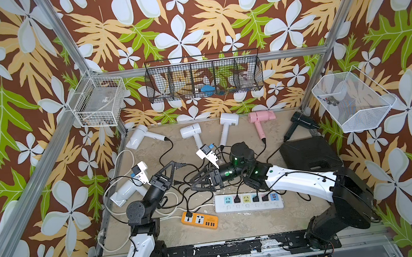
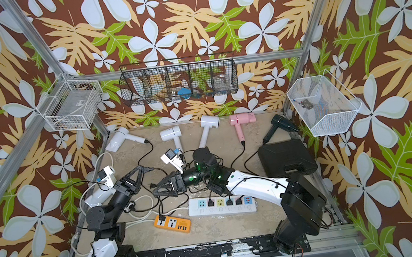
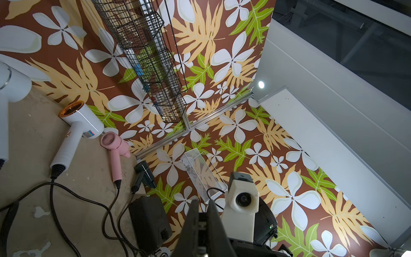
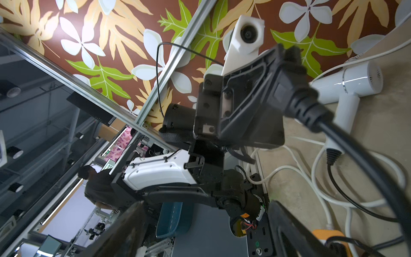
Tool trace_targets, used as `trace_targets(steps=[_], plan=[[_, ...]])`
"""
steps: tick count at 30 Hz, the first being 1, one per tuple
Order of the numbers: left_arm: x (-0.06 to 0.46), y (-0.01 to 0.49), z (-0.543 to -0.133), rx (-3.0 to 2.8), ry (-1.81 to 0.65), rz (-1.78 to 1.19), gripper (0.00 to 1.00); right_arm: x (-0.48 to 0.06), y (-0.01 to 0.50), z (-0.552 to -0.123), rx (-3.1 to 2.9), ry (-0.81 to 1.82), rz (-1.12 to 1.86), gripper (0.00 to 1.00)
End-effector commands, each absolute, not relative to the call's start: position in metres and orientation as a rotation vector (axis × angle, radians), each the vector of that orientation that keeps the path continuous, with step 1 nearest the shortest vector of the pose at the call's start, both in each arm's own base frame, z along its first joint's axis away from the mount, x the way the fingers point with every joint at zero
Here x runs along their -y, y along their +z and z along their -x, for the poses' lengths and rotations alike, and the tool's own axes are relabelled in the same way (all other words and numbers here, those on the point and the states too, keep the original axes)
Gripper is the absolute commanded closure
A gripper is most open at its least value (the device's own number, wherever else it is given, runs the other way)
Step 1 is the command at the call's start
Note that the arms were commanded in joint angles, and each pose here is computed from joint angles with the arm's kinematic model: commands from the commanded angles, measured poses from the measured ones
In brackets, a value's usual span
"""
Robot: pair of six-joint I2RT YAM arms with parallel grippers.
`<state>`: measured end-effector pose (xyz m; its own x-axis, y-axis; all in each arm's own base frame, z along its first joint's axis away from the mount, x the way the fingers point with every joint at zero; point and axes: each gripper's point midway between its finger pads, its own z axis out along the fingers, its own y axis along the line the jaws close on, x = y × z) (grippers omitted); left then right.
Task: Charge the blow dryers
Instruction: Pick up the plug from the center of the board.
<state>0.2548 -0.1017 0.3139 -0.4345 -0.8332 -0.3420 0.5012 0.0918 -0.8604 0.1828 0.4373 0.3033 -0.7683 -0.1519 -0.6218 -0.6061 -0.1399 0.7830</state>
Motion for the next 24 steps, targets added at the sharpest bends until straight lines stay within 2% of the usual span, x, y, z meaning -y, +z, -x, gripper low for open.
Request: trace_targets(steps=[1,12,19,24], plan=[[0.101,0.314,-0.253,-1.277,-1.559,0.375,1.00,-0.441,0.328,-0.183,-1.705,2.106,0.811,0.17],[0.099,0.309,-0.246,-1.262,-1.567,0.400,1.00,-0.464,0.331,-0.204,-1.676,2.159,0.763,0.30],[0.099,0.303,-0.244,-1.261,-1.581,0.418,1.00,-0.461,0.324,-0.225,-1.693,2.128,0.656,0.46],[0.098,0.304,-0.242,-1.252,-1.587,0.420,1.00,-0.458,0.320,-0.238,-1.704,2.110,0.573,0.46]])
